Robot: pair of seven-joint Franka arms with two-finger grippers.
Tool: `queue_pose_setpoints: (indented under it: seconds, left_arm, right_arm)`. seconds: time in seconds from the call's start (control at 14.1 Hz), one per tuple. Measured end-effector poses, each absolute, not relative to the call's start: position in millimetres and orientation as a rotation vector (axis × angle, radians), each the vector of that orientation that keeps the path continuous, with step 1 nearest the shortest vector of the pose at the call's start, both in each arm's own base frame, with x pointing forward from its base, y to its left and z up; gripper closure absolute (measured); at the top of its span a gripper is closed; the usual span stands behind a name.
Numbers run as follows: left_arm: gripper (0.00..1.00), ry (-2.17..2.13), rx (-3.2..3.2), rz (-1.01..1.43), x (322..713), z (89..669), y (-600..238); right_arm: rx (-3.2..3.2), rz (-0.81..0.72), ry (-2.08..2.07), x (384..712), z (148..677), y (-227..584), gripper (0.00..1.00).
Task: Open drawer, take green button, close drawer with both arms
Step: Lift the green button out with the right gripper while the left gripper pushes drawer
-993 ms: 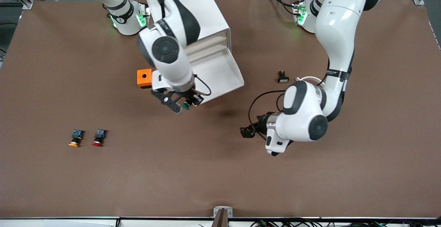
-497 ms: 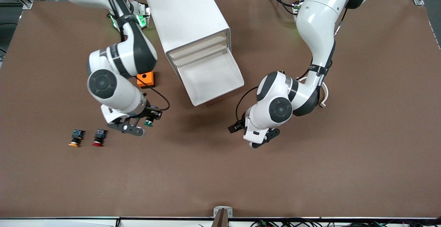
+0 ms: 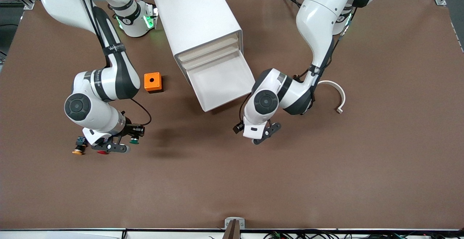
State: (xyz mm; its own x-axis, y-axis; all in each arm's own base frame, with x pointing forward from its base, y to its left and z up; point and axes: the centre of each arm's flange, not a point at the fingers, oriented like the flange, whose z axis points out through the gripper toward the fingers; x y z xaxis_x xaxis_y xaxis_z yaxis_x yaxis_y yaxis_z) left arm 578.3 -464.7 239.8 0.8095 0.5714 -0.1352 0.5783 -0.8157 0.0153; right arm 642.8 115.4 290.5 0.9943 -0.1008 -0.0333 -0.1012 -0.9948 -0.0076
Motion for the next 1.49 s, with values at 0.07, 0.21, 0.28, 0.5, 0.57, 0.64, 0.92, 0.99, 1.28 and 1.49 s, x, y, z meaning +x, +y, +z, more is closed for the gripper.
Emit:
queue_pose_setpoints:
  seconds: [0.07,0.21,0.28,0.5,0.57,0.64,0.92,0.99,1.28,1.49]
  left_arm:
    - [0.0,0.92,2.959,-0.181,570,236,-471]
    - [0.0,0.88,3.0,-0.16,554,231,-486]
    - [0.0,0.858,3.012,-0.156,547,230,-493]
    - [0.0,0.795,3.034,-0.153,526,229,-514]
    - [0.0,0.776,3.039,-0.152,520,229,-521]
    - [0.0,0.757,3.044,-0.151,513,229,-527]
    - [0.0,0.678,3.063,-0.158,486,229,-552]
    - [0.0,0.656,3.068,-0.166,477,228,-559]
    - [0.0,0.586,3.066,-0.218,449,228,-581]
    - [0.0,0.551,3.06,-0.25,435,230,-592]
  right_arm:
    - [-3.132,0.064,0.156,641,276,104,0.57]
    - [-3.137,0.089,0.163,638,256,90,0.57]
    - [-3.138,0.095,0.169,638,250,87,0.57]
    - [-3.14,0.065,0.195,641,236,76,0.57]
    - [-3.141,0.056,0.203,642,228,73,0.57]
    - [-3.144,0.052,0.209,642,217,70,0.57]
    - [-3.151,0.06,0.226,641,192,62,0.57]
    - [-3.15,0.058,0.234,642,192,59,0.57]
    - [-3.148,0.059,0.25,643,192,44,0.57]
    - [-3.149,0.065,0.237,643,190,43,0.57]
